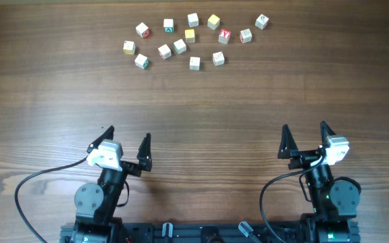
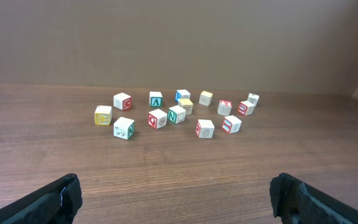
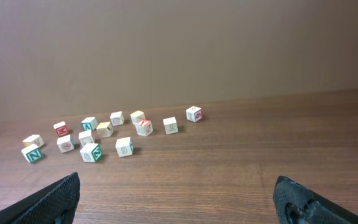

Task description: Form a horizontal line

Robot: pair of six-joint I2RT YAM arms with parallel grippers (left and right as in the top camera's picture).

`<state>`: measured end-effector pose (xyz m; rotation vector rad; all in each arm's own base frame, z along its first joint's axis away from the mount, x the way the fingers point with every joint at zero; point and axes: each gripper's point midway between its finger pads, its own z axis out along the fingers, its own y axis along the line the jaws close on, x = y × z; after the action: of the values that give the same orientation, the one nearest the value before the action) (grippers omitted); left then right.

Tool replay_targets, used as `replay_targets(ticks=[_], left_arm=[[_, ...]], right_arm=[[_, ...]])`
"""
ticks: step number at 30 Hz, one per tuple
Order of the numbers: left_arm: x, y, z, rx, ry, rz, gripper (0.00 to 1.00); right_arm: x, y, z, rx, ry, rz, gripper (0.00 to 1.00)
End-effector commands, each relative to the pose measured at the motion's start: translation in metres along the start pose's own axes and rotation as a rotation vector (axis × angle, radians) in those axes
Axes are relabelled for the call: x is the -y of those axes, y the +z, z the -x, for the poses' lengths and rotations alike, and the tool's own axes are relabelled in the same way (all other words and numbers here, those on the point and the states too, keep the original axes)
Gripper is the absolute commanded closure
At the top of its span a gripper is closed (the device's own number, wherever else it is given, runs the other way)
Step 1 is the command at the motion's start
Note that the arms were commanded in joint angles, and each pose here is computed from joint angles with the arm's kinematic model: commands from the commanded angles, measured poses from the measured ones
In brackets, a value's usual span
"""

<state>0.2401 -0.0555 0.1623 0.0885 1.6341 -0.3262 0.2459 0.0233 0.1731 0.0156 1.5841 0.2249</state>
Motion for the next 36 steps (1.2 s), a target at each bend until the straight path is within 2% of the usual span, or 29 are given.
replay_targets(ticks=[1, 11, 20, 27, 31, 33, 36], left_arm=[[0.002, -0.004, 0.018, 0.014, 0.013, 0.004, 0.0], [0.01, 0.002, 0.084, -0.105, -0.001, 0.031, 0.0], [0.011, 0.055, 0.132, -0.356, -0.055, 0.067, 0.0], [0.009, 0.11, 0.148, -0.524, -0.155, 0.101, 0.0], [0.031, 0.137, 0.147, -0.559, -0.197, -0.037, 0.0], [0.043, 0.141, 0.135, -0.608, -0.23, -0.114, 0.0], [0.043, 0.144, 0.115, -0.678, -0.252, -0.117, 0.0]], right_arm=[[0.004, -0.001, 0.004, 0.019, 0.005, -0.02, 0.0], [0.004, -0.001, 0.004, 0.019, 0.005, -0.02, 0.0], [0.004, -0.001, 0.004, 0.019, 0.005, -0.02, 0.0], [0.004, -0.001, 0.004, 0.019, 0.005, -0.02, 0.0], [0.004, -0.001, 0.004, 0.019, 0.005, -0.02, 0.0], [0.004, -0.001, 0.004, 0.019, 0.005, -0.02, 0.0], [0.004, -0.001, 0.004, 0.019, 0.005, -0.02, 0.0]])
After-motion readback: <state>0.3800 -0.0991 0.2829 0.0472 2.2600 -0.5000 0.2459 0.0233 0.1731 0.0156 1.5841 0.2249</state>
